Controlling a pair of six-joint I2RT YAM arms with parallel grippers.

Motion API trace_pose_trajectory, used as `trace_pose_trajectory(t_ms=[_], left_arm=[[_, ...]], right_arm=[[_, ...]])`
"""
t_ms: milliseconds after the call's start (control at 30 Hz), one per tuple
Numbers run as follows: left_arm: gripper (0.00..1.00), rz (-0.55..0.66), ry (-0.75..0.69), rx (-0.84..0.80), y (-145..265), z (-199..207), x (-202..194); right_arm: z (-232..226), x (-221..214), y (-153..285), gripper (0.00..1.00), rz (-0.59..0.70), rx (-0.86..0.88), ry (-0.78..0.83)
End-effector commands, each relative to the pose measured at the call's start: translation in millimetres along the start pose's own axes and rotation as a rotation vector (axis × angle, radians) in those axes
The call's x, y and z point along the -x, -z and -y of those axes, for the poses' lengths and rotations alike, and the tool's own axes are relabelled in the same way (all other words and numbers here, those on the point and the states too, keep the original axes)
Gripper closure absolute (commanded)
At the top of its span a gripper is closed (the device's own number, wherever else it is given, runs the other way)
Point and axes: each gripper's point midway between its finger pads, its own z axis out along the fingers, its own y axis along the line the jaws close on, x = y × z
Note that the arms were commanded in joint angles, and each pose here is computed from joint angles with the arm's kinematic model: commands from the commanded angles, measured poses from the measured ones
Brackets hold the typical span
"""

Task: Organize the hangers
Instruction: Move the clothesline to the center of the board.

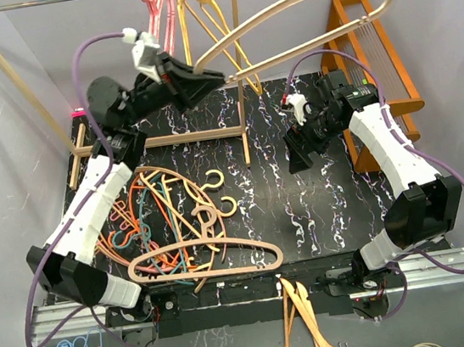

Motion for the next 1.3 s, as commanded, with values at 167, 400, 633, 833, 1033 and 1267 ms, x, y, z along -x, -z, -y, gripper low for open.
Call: trace_pose_trajectory(t_ms=[167,400,633,833,1033,1267], left_arm=[[1.00,0.117,0.097,-0.136,97.2,45.8,18.1],[1.00,0.021,0.119,-0.229,125.6,87.7,-14.9],[1.00,-0.095,0.205,-0.083,157.3,75.6,-69.4],[1.00,-0.231,0.224,0.150,180.6,49.0,-126.0],[1.00,-0.275,0.216,0.247,194.3,46.6,-143.0],[1.00,-0.332,0.236,0.328,207.9,44.3,-160.9]], right_arm=[[13.5,-1.2,-0.4,0.01,0.002,-0.073,0.027],[19.3,-3.1,-3.4,0.01,-0.013,-0.086,0.006],[27.4,-2.7,-3.6,0.01,-0.022,-0.124,0.001],[62.9,-8.7,15.8,0.01,-0.072,-0.308,0.026],[132.2,-23.9,74.3,0.01,-0.037,-0.478,0.073],[168.8,-11.8,117.3,0.00,0.071,-0.560,-0.033]])
